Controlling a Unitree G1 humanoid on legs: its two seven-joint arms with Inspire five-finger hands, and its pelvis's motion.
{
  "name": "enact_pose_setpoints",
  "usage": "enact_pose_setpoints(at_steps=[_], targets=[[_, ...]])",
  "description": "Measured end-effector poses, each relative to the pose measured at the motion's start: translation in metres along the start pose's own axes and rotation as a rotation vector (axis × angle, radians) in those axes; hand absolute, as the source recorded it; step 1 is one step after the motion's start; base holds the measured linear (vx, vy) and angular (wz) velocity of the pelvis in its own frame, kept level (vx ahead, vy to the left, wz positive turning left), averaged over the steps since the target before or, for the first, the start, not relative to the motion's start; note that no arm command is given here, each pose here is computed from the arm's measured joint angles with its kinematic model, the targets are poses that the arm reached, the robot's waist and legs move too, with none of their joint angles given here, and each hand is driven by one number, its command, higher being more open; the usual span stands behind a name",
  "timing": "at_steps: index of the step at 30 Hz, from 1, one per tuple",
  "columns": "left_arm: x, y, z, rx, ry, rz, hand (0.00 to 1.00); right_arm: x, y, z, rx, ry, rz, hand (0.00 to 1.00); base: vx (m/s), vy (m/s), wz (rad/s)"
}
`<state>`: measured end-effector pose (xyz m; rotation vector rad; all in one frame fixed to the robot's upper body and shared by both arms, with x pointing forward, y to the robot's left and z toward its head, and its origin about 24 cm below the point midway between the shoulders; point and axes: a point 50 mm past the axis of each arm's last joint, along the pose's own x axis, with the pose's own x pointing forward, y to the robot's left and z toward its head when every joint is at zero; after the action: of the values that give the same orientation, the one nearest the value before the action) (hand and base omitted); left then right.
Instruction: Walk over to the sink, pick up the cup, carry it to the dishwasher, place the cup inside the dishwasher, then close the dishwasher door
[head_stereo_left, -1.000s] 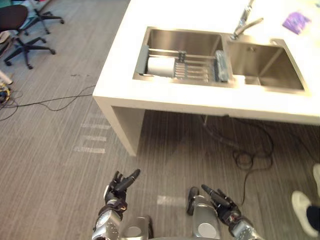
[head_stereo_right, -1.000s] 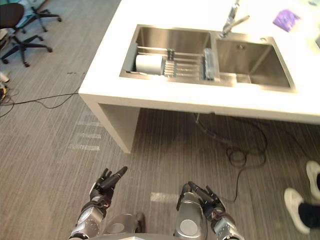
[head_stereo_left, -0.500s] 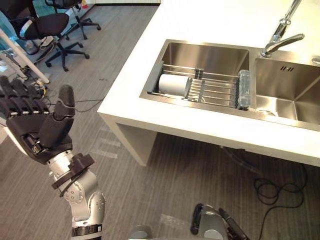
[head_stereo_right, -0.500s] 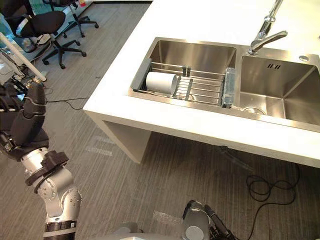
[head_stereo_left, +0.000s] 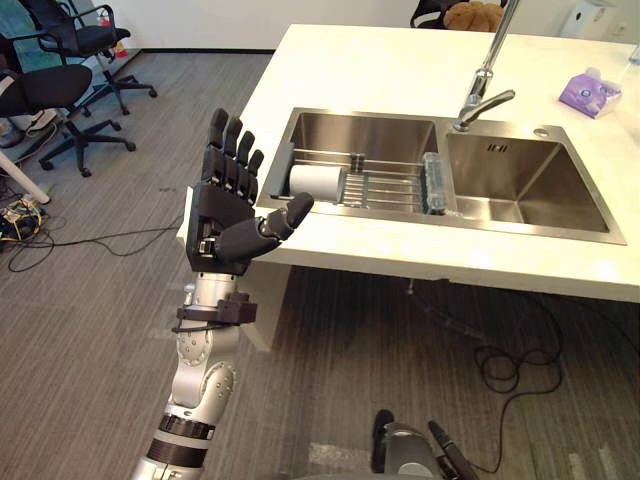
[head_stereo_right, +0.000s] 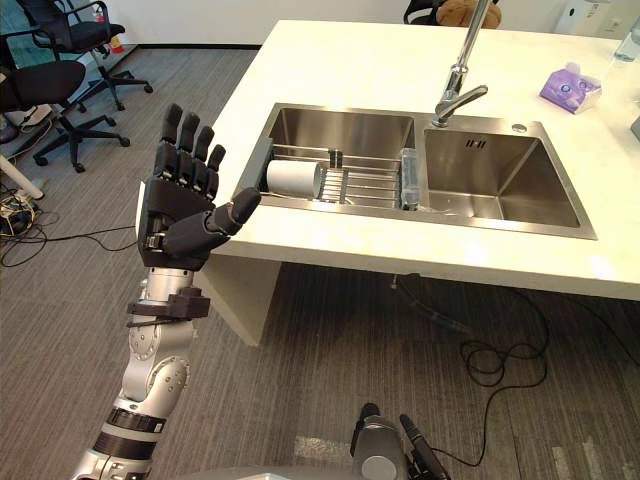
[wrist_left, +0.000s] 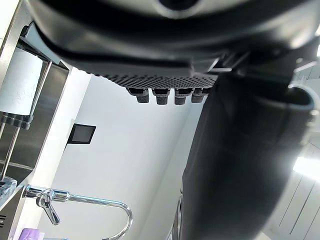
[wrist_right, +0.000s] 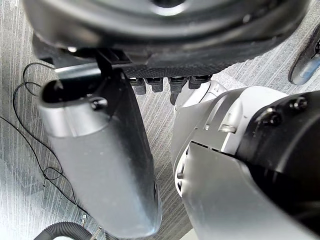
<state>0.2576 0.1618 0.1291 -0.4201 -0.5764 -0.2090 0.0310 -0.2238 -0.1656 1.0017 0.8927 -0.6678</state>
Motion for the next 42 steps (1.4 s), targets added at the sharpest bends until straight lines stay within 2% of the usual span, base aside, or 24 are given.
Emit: enact_pose_setpoints(at_steps=[4,9,16,18,22,24,28,33,36,38,42], targets=[[-0.01,0.014,-0.025,0.014,0.142,0.045,1.0,0.002,0.003,-0.003,-0.043,0.02,-0.023,1.0,0.0,0.0,-0.01],[-0.026,0.034,-0.053,0.091,0.338,0.232,1.0,0.0,0.003,0.005,-0.239,-0.035,-0.077,1.0,-0.02,-0.025,-0.15],[-0.02,0.034,-0.058,0.151,0.341,0.462,1.0,-0.015,-0.023,0.037,-0.359,-0.137,-0.198,1.0,0.28,-0.13,-0.07],[-0.015,0.032,-0.05,0.168,0.303,0.455,1.0,-0.015,-0.02,0.043,-0.366,-0.171,-0.182,1.0,0.39,-0.114,-0.29],[-0.001,0.021,-0.022,0.166,0.164,0.408,1.0,-0.004,0.021,0.055,-0.473,-0.244,-0.024,1.0,0.39,-0.059,-0.48],[0.002,0.017,-0.017,0.158,0.137,0.387,1.0,-0.001,0.031,0.059,-0.478,-0.264,0.009,1.0,0.31,0.027,-0.38],[-0.001,0.02,-0.017,0.191,0.147,0.379,1.0,0.008,0.035,0.034,-0.405,-0.178,0.006,1.0,0.31,0.03,0.05],[-0.021,0.034,-0.034,0.229,0.275,0.436,1.0,0.009,0.027,0.005,-0.335,-0.076,-0.033,1.0,0.19,-0.072,0.2],[-0.022,0.037,-0.034,0.226,0.278,0.448,1.0,0.01,0.028,0.004,-0.319,-0.081,-0.032,1.0,0.02,-0.175,0.11],[-0.024,0.032,-0.04,0.213,0.312,0.393,1.0,0.007,0.02,0.012,-0.307,-0.101,-0.06,1.0,0.01,-0.17,0.17],[-0.023,0.005,-0.048,0.243,0.38,0.14,1.0,0.004,0.011,0.031,-0.323,-0.136,-0.092,1.0,0.01,-0.073,-0.17]])
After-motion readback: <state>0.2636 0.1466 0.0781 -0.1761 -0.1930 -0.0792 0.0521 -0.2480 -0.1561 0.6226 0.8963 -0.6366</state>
